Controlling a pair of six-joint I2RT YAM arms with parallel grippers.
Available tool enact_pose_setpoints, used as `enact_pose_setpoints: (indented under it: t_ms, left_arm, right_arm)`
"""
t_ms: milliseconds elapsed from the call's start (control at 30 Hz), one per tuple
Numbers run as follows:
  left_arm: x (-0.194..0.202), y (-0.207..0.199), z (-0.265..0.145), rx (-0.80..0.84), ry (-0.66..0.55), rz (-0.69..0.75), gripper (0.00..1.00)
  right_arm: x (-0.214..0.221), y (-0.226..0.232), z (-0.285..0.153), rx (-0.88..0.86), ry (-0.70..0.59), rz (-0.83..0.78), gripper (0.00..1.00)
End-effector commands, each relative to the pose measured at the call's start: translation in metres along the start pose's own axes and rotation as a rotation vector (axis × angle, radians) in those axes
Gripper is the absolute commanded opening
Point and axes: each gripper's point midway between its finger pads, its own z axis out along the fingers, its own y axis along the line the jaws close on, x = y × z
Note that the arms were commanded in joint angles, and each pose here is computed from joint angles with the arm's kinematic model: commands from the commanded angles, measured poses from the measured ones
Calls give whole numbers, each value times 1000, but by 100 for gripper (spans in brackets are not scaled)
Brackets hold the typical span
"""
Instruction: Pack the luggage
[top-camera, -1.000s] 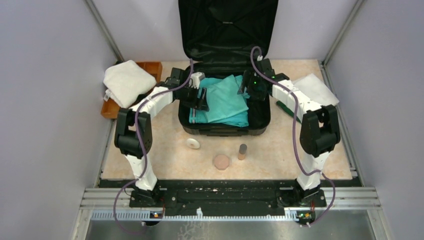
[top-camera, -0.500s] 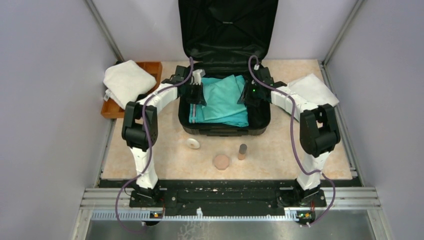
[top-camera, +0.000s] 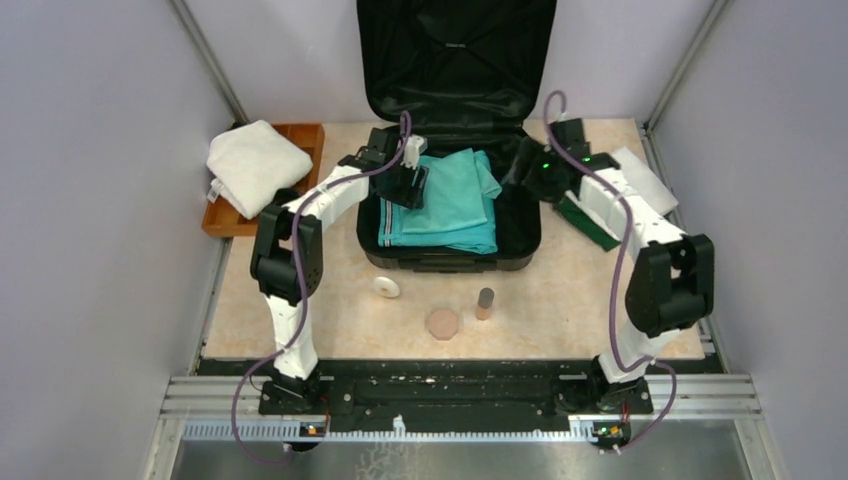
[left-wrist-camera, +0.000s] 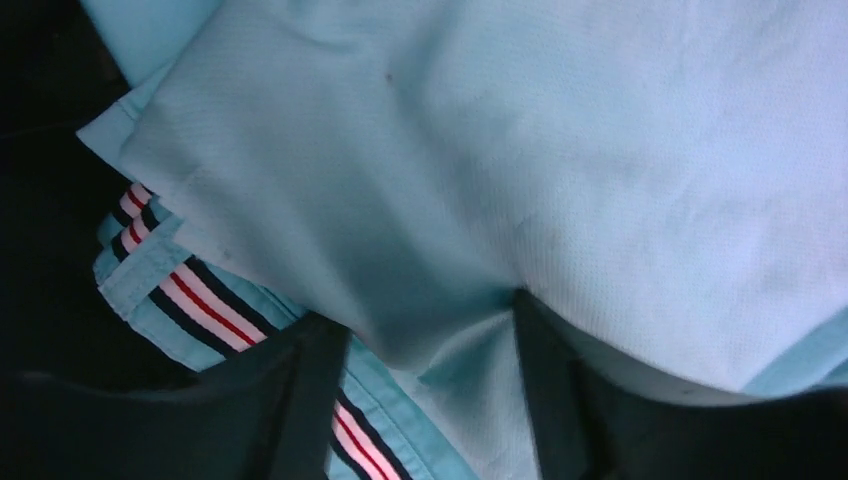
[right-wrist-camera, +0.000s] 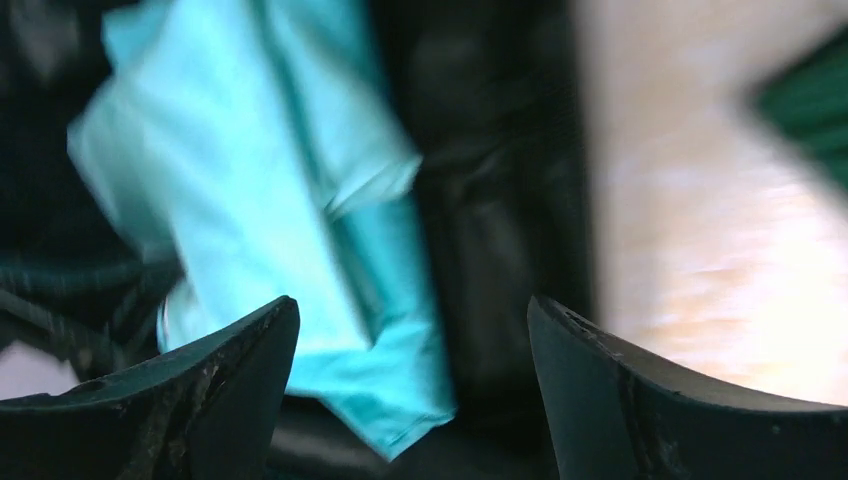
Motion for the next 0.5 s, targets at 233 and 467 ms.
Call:
enact_pose_setpoints:
  t_ms: [233,467]
  left_arm:
    - [-69,-11,-101,35,-131,102,98]
    - [-67,-8,-140,64,-152,84,98]
  right_arm:
    - [-129,-157,-41,627,-323,48,83]
    - [-152,-184,24,725,-267,-20,81]
